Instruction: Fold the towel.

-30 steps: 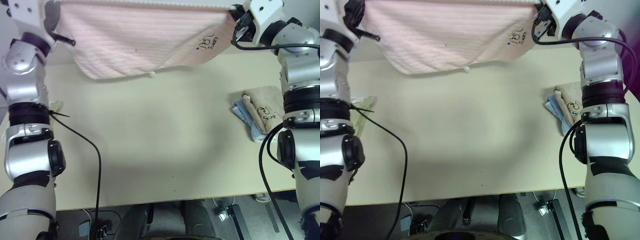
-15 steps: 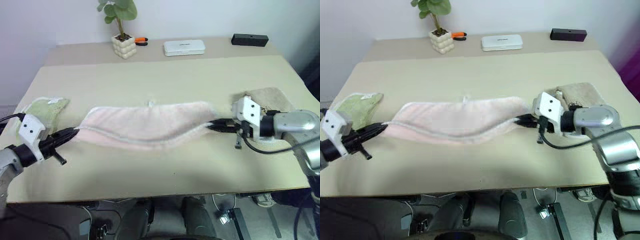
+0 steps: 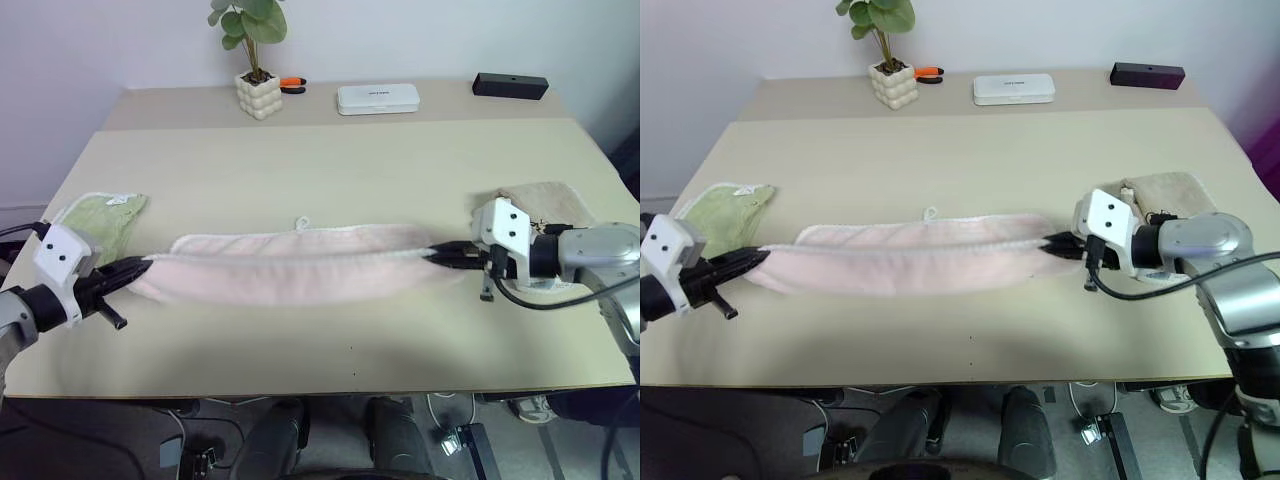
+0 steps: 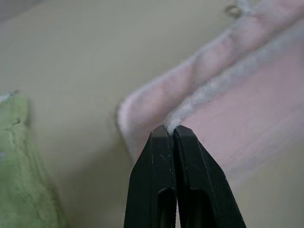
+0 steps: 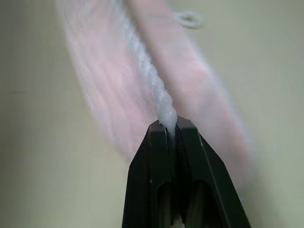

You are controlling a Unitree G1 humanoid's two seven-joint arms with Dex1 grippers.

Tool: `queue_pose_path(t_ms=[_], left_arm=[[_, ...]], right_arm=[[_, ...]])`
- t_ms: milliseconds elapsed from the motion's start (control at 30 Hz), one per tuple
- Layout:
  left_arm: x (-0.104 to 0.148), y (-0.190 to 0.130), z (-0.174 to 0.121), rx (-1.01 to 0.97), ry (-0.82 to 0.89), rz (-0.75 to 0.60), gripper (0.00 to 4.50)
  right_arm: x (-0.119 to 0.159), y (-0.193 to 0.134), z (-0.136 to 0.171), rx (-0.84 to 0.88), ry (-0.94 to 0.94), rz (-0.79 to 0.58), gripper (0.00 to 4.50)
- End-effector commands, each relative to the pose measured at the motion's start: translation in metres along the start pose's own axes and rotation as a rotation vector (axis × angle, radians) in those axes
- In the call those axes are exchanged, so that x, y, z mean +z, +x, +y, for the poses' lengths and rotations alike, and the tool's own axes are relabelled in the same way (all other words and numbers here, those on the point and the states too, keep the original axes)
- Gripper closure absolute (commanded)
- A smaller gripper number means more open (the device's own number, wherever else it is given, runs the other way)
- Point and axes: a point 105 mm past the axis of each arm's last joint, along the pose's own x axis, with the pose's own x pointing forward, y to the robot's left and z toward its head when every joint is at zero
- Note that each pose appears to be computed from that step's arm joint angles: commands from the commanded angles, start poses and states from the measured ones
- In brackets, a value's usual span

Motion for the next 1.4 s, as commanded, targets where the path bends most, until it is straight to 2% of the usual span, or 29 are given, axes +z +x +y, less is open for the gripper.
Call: queue_pose_path(t_ms=[33, 267, 667, 767, 967, 1067, 1167, 1233, 1300, 1400], left_arm=[[-0.002, 0.014, 0.022, 0.078, 0.052, -0.007, 4.50], [-0.013, 0.039, 0.032, 0.083, 0.023, -0.016, 4.50], [-0.030, 0.054, 0.030, 0.069, -0.015, 0.014, 4.50], [-0.032, 0.055, 0.032, 0.083, -0.046, 0.018, 3.59], [-0.029, 0.048, 0.048, 0.185, -0.058, -0.015, 0.65], [-0.021, 0.043, 0.050, 0.212, -0.081, -0.067, 0.65], [-0.002, 0.034, 0.047, 0.224, -0.080, -0.162, 0.65], [0.013, 0.031, 0.037, 0.204, -0.072, -0.218, 0.57], [0.026, 0.036, 0.013, 0.126, -0.035, -0.250, 0.57], [0.046, 0.052, -0.050, -0.095, 0.032, -0.294, 0.57]], right_arm=[[-0.002, 0.008, -0.033, -0.108, -0.061, 0.001, 4.42], [-0.006, 0.039, -0.058, -0.134, -0.074, -0.020, 4.42], [-0.026, 0.056, -0.062, -0.123, -0.059, 0.006, 4.42], [-0.026, 0.055, -0.063, -0.129, -0.041, 0.007, 3.56], [-0.021, 0.042, -0.079, -0.261, -0.082, 0.003, 0.58], [-0.015, 0.032, -0.086, -0.325, -0.090, -0.016, 0.58], [-0.006, 0.011, -0.087, -0.388, -0.038, -0.059, 0.58], [0.001, -0.002, -0.075, -0.376, 0.069, -0.112, 0.02], [0.007, -0.009, -0.055, -0.343, 0.164, -0.157, 0.01], [0.005, -0.015, -0.017, -0.282, 0.337, -0.183, 0.01]])
